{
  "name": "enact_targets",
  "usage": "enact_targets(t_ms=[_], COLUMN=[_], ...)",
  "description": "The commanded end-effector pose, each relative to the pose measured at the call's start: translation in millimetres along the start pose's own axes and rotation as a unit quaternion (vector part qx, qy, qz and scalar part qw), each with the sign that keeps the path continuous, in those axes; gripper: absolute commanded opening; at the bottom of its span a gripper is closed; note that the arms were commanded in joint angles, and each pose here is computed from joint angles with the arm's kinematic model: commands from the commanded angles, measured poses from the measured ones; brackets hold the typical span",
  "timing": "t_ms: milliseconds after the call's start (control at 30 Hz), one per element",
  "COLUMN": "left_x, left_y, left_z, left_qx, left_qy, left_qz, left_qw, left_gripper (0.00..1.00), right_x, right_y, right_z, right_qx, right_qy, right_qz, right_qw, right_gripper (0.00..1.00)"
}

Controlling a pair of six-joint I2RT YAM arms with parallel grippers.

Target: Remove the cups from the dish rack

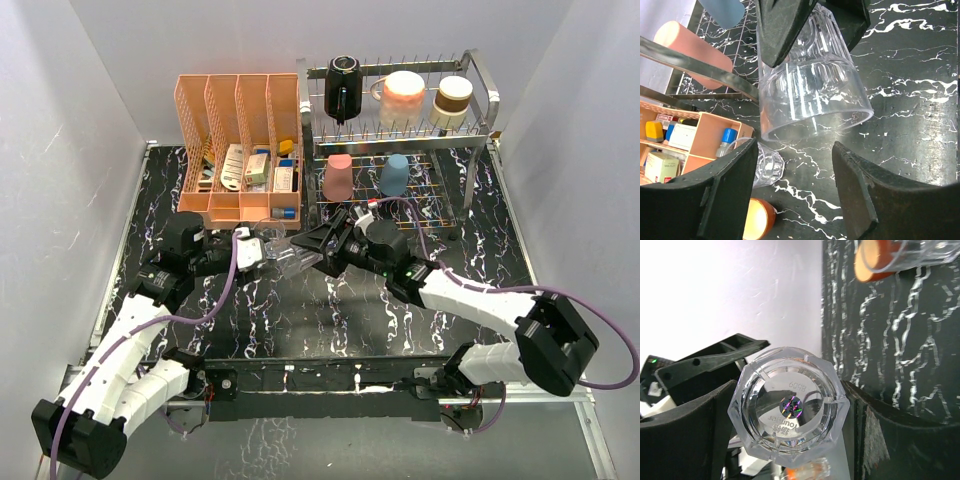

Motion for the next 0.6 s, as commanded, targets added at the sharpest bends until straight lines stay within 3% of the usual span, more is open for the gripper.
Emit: enact_targets(t_ms=[0, 167, 300, 367, 433, 567], left_x=[9, 17, 19, 18, 17, 13], left_y=[6, 11, 10, 8, 7, 3], left_z=[-1, -2, -5, -7, -8, -10], left_qx=[0.008, 0.016, 0.006, -0.007, -0.017, -0.026], left_qy=[-0.022, -0.037, -0.045, -0.045, -0.044, -0.026], left_qz=[-0.008, 0.014, 0.039, 0.051, 0.065, 0.101], left_qw=[1.000, 0.999, 0.998, 0.998, 0.997, 0.994], left_gripper=[0.56, 0.45, 0.13, 0.05, 0.03, 0.00], right_x=[-12, -21, -28, -30, -29, -17], right_y=[37, 36, 31, 31, 31, 29], right_z=[0, -7, -12, -13, -14, -10], right_qx=[0.092, 0.084, 0.082, 0.084, 0.088, 0.064], right_qy=[0.061, 0.083, 0.098, 0.105, 0.103, 0.046], right_qz=[-0.037, -0.054, -0.064, -0.064, -0.058, -0.019], right_qw=[0.993, 0.992, 0.990, 0.989, 0.989, 0.997], right_gripper=[0.39, 0.34, 0.35, 0.38, 0.46, 0.74])
Point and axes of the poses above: each gripper's point midway between its finger pads, its own z axis back along the fingers, its own y axis along the line the jaws close on, x = y × z, the point moved 9 cm from there along z, back along the fingers, and after that the axes turned 15 degrees about -z, right-handed, at the moved point
